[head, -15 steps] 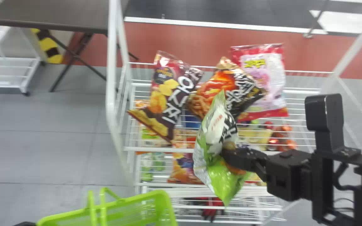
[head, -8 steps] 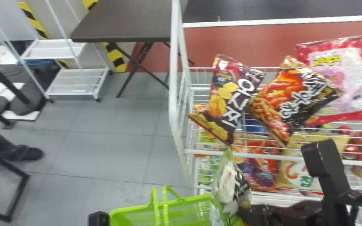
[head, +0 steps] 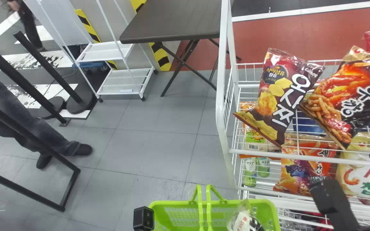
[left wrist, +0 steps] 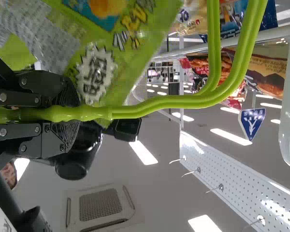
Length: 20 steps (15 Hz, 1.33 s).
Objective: Hold basket handle with left hand then pick Gkobukchip with right hand and place into basket
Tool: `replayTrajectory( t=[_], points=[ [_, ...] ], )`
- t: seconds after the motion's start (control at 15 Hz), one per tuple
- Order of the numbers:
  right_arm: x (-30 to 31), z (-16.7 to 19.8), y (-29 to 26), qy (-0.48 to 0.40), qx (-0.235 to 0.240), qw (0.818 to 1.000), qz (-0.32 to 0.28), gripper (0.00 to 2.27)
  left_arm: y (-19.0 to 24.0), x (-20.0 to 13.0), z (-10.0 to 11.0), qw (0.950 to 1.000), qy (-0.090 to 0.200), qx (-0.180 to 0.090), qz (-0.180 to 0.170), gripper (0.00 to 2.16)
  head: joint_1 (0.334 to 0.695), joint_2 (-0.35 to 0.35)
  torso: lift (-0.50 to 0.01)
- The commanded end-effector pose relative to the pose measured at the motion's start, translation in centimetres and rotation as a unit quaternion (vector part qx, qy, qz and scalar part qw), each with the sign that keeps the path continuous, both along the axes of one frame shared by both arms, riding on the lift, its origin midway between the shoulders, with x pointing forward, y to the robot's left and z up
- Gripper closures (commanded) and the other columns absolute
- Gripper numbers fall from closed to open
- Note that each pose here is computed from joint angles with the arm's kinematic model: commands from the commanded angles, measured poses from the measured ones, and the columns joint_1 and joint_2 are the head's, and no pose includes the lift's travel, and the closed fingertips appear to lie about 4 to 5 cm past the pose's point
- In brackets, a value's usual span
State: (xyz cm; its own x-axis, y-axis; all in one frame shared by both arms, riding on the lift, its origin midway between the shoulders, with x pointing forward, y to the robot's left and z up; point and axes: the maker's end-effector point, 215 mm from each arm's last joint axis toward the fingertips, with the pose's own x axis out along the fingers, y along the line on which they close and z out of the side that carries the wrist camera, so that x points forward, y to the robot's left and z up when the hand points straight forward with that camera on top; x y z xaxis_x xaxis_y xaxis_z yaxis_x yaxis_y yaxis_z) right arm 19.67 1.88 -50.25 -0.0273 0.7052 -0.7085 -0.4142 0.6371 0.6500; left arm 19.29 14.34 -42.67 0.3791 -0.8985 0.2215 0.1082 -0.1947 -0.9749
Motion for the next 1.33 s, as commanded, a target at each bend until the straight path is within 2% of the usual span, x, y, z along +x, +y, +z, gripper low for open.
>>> replayTrajectory(
  t=[0.0, 0.07, 0.27, 0.47, 0.6, 0.73, 0.87, 1.0, 1.07, 1.13, 1.27],
  points=[
    [-1.6, -2.1, 0.0, 0.031, -0.016, 0.999, 0.012, 0.6, 0.1, 0.0, 0.0, 1.0, 0.0, -0.001, 0.001, 2.15, 0.695, 0.35, 0.0],
    [-1.8, -2.8, -0.3, 0.033, -0.028, 0.999, 0.015, 0.02, 0.1, 0.0, 0.1, 1.0, 0.0, -0.002, 0.002, 2.15, 0.695, 0.35, 0.0],
    [-1.2, -2.6, 0.2, 0.022, -0.011, 1.0, 0.01, 0.05, 0.1, 0.1, 0.2, 1.0, -0.001, -0.004, 0.002, 2.15, 0.695, 0.35, 0.0],
    [3.4, -0.7, 0.3, -0.059, 0.023, 0.997, -0.034, 0.06, 0.2, 0.1, 0.1, 1.0, 0.0, -0.004, 0.003, 2.15, 0.695, 0.35, 0.0],
    [6.7, 1.8, -0.2, -0.123, 0.061, 0.988, -0.071, 0.06, 0.2, 0.1, 0.1, 1.0, 0.0, -0.004, 0.003, 2.15, 0.695, 0.35, 0.0],
    [11.4, 5.0, -2.3, -0.222, 0.085, 0.963, -0.125, 0.07, 0.2, 0.1, 0.1, 1.0, 0.0, -0.004, 0.003, 2.15, 0.695, 0.35, 0.0],
    [15.3, 8.8, -5.4, -0.346, 0.093, 0.919, -0.167, 0.08, 0.2, 0.1, 0.0, 1.0, 0.001, -0.003, 0.004, 2.16, 0.695, 0.35, 0.0],
    [17.4, 11.9, -8.5, -0.458, 0.078, 0.865, -0.19, 0.08, 0.2, 0.1, -0.1, 1.0, 0.002, -0.003, 0.004, 2.15, 0.695, 0.285, 0.0],
    [17.8, 12.6, -9.8, -0.485, 0.076, 0.847, -0.202, 0.08, 0.2, 0.1, -0.1, 1.0, 0.003, -0.003, 0.004, 2.15, 0.695, 0.251, 0.0],
    [18.0, 12.8, -11.3, -0.51, 0.072, 0.829, -0.216, 0.08, 0.2, 0.0, -0.3, 1.0, 0.005, -0.003, 0.005, 2.15, 0.695, 0.186, 0.0],
    [18.3, 13.0, -14.1, -0.548, 0.062, 0.799, -0.241, 0.08, 0.1, -0.2, -0.5, 0.9999, 0.01, -0.008, 0.009, 2.15, 0.695, 0.135, 0.0]
  ],
)
